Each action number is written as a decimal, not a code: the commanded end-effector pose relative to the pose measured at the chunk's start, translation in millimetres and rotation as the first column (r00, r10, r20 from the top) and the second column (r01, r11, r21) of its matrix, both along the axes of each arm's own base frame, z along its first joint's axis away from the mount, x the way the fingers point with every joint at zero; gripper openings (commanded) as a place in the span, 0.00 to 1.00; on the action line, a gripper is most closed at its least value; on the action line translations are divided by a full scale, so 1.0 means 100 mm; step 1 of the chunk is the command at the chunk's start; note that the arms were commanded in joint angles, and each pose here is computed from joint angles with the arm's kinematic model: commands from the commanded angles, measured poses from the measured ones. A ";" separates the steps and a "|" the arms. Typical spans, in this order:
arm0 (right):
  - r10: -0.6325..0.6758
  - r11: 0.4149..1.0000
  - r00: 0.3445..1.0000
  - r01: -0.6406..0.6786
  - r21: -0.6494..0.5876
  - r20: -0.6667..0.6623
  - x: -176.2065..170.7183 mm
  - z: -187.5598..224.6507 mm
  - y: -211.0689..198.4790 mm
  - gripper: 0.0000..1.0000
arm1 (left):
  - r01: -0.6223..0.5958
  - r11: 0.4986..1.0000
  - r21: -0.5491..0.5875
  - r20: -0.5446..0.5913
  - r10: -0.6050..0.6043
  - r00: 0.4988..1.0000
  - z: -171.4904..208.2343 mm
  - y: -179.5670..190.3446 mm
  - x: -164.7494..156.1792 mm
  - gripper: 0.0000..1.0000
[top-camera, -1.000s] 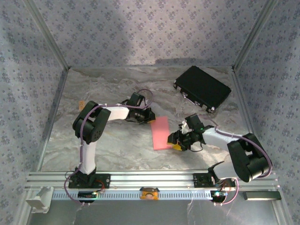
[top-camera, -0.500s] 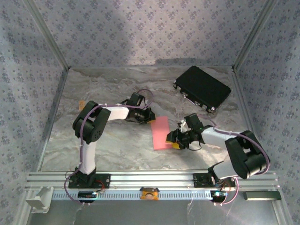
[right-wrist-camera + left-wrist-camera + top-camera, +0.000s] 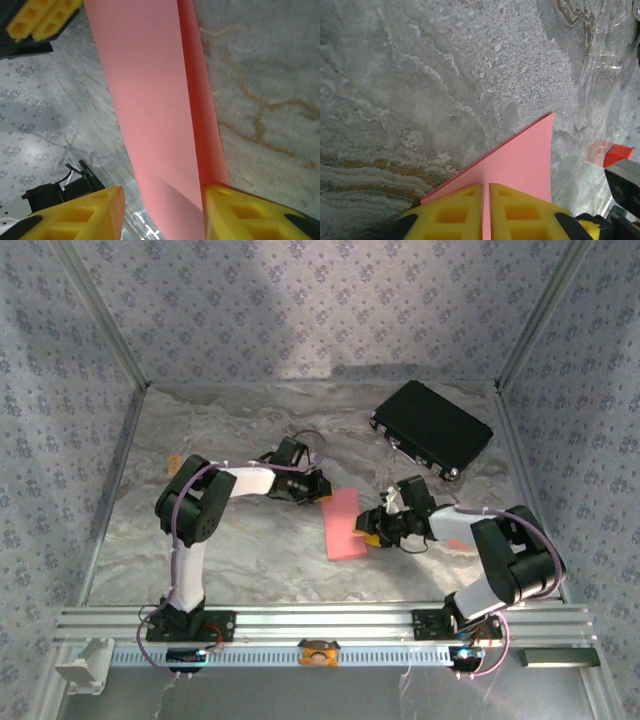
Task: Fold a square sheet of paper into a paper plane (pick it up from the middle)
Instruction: Fold the triangle a second time at the center of the table.
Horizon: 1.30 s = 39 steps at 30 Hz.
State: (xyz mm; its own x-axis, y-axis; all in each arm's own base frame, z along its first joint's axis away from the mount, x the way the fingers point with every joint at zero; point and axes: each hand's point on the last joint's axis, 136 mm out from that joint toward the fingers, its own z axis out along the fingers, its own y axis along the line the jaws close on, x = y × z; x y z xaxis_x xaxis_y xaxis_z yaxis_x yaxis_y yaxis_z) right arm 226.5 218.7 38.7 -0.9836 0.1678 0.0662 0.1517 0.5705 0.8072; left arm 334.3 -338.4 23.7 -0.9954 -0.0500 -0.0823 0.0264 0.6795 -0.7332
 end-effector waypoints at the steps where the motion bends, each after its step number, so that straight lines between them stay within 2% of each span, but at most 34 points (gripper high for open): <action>1: 0.046 0.995 0.996 -0.052 0.080 0.075 0.13 0.18 0.12 0.43 | 0.027 0.999 0.041 -0.073 -0.024 0.997 -0.27 -0.01 -0.15 0.12; 10: 0.044 0.997 0.996 -0.049 0.067 0.082 0.19 0.12 0.07 0.31 | 0.035 0.998 0.043 -0.065 -0.032 0.997 -0.23 -0.02 -0.15 0.13; 15: 0.045 0.997 0.996 -0.049 0.063 0.071 0.19 0.07 0.07 0.28 | 0.038 0.999 0.036 -0.054 -0.036 0.998 -0.17 -0.05 -0.14 0.14; 20: 0.039 0.997 0.997 -0.043 0.063 0.070 0.21 0.04 0.07 0.17 | 0.041 0.999 0.023 -0.031 -0.041 0.999 -0.07 -0.08 -0.13 0.17; 23: 0.028 0.998 0.997 -0.033 0.062 0.075 0.23 0.04 0.06 0.08 | 0.040 0.999 0.016 -0.007 -0.040 0.999 0.04 -0.10 -0.12 0.26; 29: -0.077 0.993 0.992 0.068 0.093 0.098 0.38 0.11 0.06 0.03 | 0.005 0.999 0.034 0.110 -0.009 0.994 0.44 -0.06 -0.09 0.53; 32: -0.138 0.988 0.986 0.130 0.088 0.094 0.46 0.11 0.03 0.03 | -0.037 0.998 0.043 0.175 0.029 0.984 0.62 0.02 -0.09 0.63; 36: -0.152 0.985 0.983 0.142 0.102 0.099 0.50 0.16 0.05 0.05 | -0.077 0.996 0.041 0.250 0.064 0.966 0.79 0.16 -0.10 0.65; 39: -0.130 0.989 0.987 0.122 0.083 0.095 0.47 0.15 0.04 0.12 | -0.062 0.998 0.020 0.326 0.052 0.944 0.90 0.18 -0.16 0.61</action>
